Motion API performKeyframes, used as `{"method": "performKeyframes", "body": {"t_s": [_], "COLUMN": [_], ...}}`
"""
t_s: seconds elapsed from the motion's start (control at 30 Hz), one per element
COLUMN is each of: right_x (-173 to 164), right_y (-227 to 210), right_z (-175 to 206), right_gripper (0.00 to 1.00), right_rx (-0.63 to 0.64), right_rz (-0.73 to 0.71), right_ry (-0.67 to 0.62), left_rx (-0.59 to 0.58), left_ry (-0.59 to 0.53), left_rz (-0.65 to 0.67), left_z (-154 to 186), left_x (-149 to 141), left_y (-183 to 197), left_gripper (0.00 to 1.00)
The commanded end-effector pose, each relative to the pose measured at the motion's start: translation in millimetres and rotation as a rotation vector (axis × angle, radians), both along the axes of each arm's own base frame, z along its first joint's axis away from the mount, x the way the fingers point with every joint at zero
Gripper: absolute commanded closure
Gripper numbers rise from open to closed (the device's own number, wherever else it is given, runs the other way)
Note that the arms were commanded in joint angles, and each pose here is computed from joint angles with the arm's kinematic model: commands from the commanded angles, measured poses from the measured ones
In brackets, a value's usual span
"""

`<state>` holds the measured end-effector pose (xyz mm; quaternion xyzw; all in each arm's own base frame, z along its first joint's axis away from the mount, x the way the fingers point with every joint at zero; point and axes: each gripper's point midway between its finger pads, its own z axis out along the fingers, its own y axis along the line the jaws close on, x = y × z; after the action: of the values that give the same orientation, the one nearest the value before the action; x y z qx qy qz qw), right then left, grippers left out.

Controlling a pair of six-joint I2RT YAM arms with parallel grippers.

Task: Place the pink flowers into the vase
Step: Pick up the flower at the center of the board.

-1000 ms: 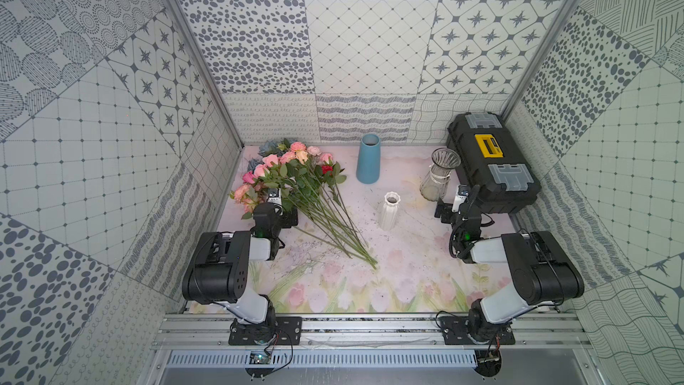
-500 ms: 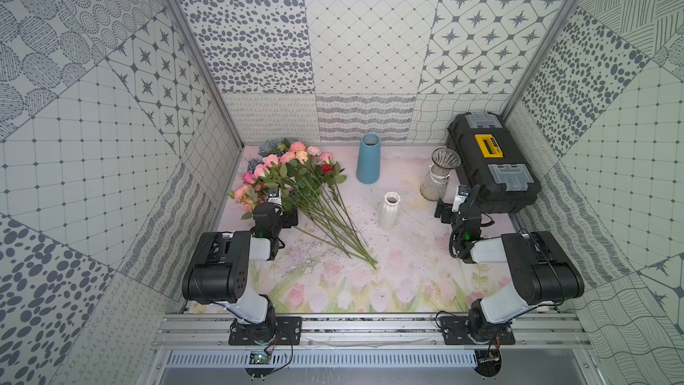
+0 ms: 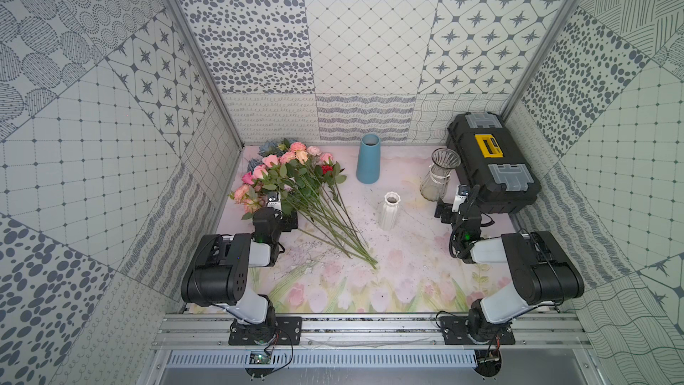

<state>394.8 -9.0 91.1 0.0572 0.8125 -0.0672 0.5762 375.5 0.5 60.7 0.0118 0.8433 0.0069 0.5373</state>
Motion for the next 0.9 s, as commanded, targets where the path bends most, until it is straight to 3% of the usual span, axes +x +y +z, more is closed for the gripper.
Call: {"method": "performKeyframes", "body": {"t_s": [0.0, 0.23, 0.43, 0.53, 0.67, 0.73, 0.8, 0.87], "right_x": [6, 2, -12, -18, -26, -36, -44, -51], "right_y": [-1, 7, 28, 42, 51, 56, 60, 64], "right_z": [24, 66, 111, 122, 144, 163, 183, 196], "right_gripper": [0.02, 0.02, 0.02, 0.02, 0.02, 0.02, 0.02, 0.02], "right_rx": [0.016, 0.016, 0.199, 0.224, 0.262, 0.209, 0.172, 0.213], "right_rz": [-0.009, 0.034, 0.099, 0.126, 0.101, 0.054, 0.040, 0.059], "right_ry": [-0.054, -0.041, -0.065, -0.027, 0.065, 0.083, 0.055, 0.060], "left_rx": [0.020, 0.046, -0.001, -0.027, -0.184, -0.339, -0.413, -0.463], "left_ry": [-0.196, -0.241, -0.306, -0.298, -0.267, -0.210, -0.115, -0.031], "left_rz": [0.050, 0.150, 0.248, 0.256, 0.333, 0.508, 0.592, 0.647], "left_z": [42, 75, 133, 158, 186, 195, 198, 203], "left_x": [-1, -17, -38, -42, -44, -50, -53, -54], "left_y": [6, 17, 29, 29, 33, 48, 50, 49], "left_gripper": [0.02, 0.02, 0.02, 0.02, 0.02, 0.02, 0.02, 0.02]}}
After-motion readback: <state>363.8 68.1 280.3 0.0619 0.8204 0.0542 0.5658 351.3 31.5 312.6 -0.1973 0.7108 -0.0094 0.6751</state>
